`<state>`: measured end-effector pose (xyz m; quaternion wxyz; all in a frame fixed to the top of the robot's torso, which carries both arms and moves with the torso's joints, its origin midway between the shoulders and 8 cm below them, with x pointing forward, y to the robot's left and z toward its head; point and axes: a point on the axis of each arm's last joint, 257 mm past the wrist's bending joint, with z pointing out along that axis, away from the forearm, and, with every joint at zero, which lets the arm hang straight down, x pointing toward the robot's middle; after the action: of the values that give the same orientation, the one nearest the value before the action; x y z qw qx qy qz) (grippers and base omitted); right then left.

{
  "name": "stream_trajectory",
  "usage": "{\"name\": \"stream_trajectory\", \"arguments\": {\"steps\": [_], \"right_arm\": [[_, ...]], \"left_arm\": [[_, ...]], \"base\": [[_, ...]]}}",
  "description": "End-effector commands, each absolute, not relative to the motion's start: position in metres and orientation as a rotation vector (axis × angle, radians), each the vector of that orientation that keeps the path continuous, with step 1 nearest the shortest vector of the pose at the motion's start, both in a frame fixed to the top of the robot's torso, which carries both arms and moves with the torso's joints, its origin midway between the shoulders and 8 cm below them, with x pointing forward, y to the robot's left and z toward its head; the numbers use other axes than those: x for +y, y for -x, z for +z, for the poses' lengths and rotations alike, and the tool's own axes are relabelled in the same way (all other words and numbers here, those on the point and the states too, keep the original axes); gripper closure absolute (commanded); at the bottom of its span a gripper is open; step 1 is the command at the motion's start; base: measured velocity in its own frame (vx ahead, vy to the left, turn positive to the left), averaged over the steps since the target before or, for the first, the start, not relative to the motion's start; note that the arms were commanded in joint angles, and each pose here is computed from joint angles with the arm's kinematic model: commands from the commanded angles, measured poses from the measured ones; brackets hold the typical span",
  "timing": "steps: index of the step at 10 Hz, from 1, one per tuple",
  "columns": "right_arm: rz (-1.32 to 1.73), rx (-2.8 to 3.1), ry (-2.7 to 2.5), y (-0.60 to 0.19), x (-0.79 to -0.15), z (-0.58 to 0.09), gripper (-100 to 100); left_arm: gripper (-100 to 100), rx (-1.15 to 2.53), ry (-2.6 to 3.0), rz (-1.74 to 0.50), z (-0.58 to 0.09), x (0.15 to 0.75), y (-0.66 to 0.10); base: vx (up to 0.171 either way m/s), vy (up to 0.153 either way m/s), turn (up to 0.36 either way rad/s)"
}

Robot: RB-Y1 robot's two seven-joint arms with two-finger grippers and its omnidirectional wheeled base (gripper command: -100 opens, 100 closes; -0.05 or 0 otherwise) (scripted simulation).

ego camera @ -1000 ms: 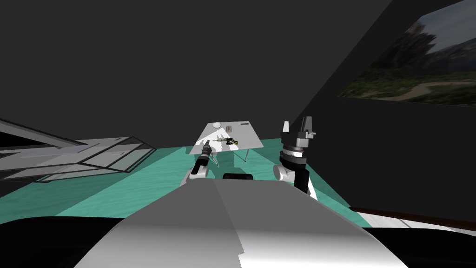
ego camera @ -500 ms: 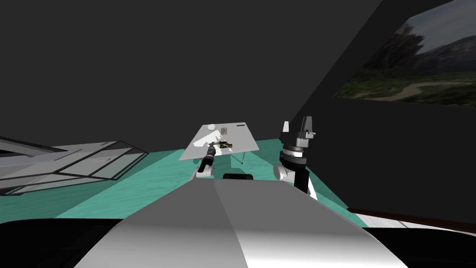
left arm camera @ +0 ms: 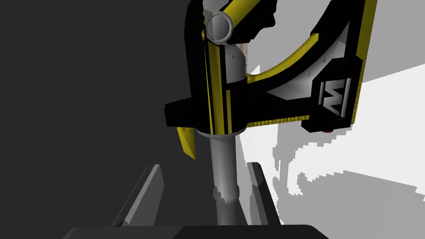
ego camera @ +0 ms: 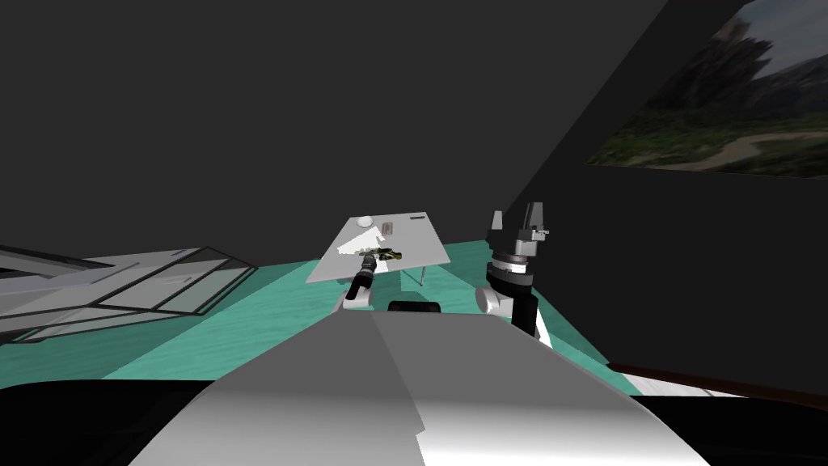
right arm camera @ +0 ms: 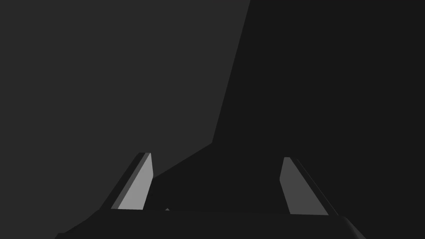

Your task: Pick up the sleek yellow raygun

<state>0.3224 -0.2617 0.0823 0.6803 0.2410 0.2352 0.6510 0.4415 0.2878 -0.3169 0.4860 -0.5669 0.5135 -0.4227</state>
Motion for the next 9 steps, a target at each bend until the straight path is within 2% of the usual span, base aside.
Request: {"name": "stream_trajectory", "arguments": {"steps": [1,4,6,9], "right_arm": [[1.461,0.528,-0.541,-0.322,-0.262,0.082,0],[1.461,0.528,-0.541,-0.322,-0.262,0.082,0],[1.461,0.528,-0.541,-0.322,-0.262,0.082,0],[1.461,0.528,-0.541,-0.322,-0.262,0.082,0]], "left_arm": [[100,1.250,1.379,-1.029,-0.317,0.288,-0.442],[100,1.250,1.379,-1.029,-0.317,0.288,-0.442],[-100,1.268,1.366,-1.000,-0.314,0.303,-0.440],[-100,1.272,1.371,-0.965,-0.304,0.324,-0.440]], "base": [[0.000,0.000,0.000],[0.000,0.000,0.000],[-0.012,-0.016,-0.017],[-0.032,-0.083,-0.042]]}}
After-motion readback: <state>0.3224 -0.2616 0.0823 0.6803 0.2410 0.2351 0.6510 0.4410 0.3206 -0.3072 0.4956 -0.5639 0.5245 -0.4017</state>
